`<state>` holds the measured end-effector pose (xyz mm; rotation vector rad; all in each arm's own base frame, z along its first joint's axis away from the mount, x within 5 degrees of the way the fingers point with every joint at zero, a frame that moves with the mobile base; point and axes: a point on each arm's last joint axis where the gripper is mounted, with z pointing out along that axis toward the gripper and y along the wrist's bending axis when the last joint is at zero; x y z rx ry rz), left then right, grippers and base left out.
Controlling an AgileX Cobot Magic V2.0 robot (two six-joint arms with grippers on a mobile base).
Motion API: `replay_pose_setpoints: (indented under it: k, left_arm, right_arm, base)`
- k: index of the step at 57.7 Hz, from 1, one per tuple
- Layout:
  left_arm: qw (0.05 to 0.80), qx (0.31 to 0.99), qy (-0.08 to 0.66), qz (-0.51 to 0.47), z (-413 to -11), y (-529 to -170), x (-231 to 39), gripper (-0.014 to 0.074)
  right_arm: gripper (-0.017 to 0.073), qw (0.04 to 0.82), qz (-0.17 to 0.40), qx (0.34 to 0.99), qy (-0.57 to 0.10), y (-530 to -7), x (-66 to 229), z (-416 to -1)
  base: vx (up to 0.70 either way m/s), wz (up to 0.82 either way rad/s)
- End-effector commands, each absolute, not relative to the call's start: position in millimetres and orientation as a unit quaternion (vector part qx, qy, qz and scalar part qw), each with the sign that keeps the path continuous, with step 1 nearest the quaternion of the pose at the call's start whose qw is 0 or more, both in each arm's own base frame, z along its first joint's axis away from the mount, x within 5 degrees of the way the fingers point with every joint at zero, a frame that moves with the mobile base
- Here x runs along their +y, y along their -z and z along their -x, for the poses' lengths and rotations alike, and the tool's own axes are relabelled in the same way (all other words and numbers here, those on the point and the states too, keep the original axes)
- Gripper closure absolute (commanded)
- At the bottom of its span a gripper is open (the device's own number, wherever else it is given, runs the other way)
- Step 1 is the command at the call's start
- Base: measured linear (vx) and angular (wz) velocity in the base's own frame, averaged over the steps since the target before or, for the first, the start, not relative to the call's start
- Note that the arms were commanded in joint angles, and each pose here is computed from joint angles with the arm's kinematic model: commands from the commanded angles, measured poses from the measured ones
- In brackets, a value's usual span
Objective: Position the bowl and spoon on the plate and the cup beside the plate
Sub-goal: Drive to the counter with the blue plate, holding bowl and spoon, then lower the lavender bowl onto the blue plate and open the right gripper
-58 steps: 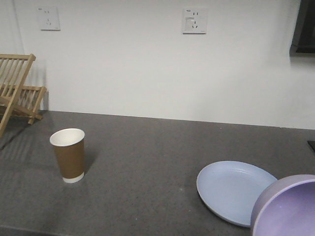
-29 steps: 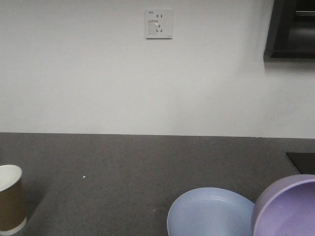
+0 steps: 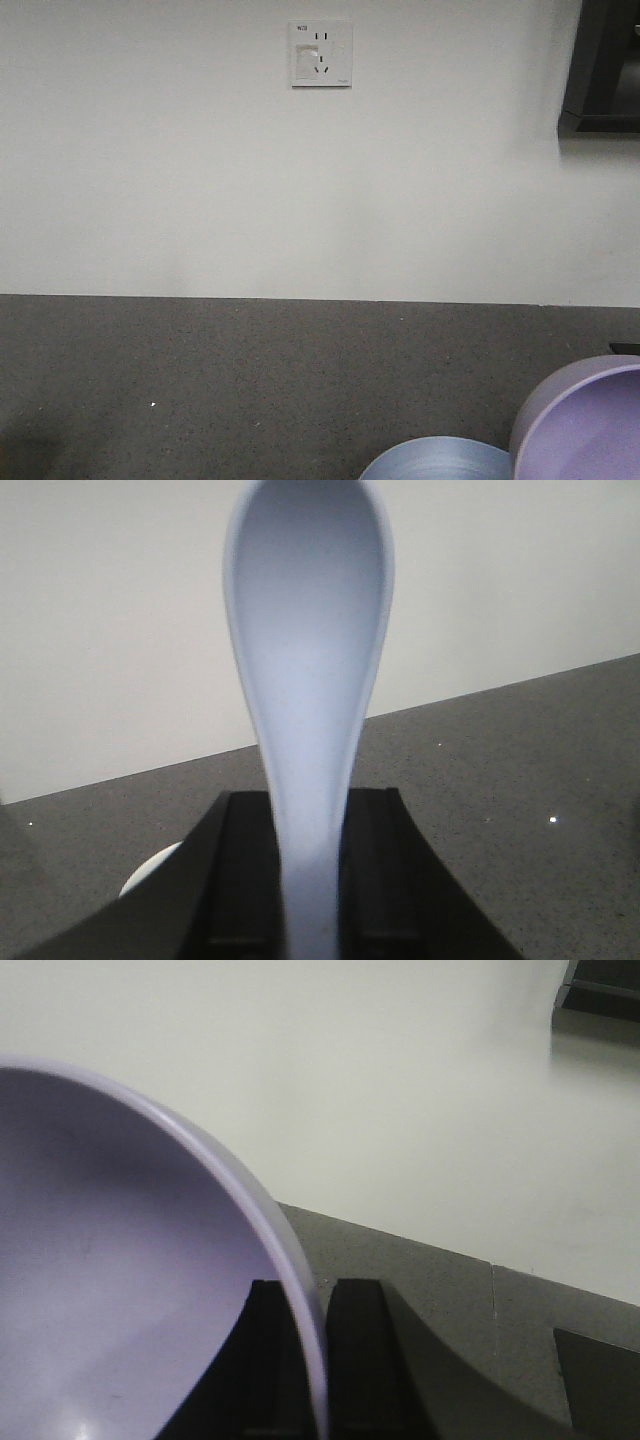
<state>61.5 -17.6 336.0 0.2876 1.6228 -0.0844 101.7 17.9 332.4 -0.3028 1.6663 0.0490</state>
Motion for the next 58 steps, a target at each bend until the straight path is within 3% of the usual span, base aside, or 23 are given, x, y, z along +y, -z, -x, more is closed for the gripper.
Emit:
replay_pose_setpoints:
  k: [1,58]
  left_arm:
    - [0.709,0.695,0.044,-0.113,-61.8,-349.6,-16.9,0.0594]
    - [0.714,0.688,0.05,-0.12,-60.9,-350.9,-17.8,0.0594]
  right_arm:
    - [0.0568,0.689,0.111,0.716,-0.012,-346.7,14.4,-102.2]
    - [0.0568,0.689,0.11,0.716,-0.014,-346.8,14.6,-102.2]
  base:
    - [0.09,0.05]
    - [0.01,0.0]
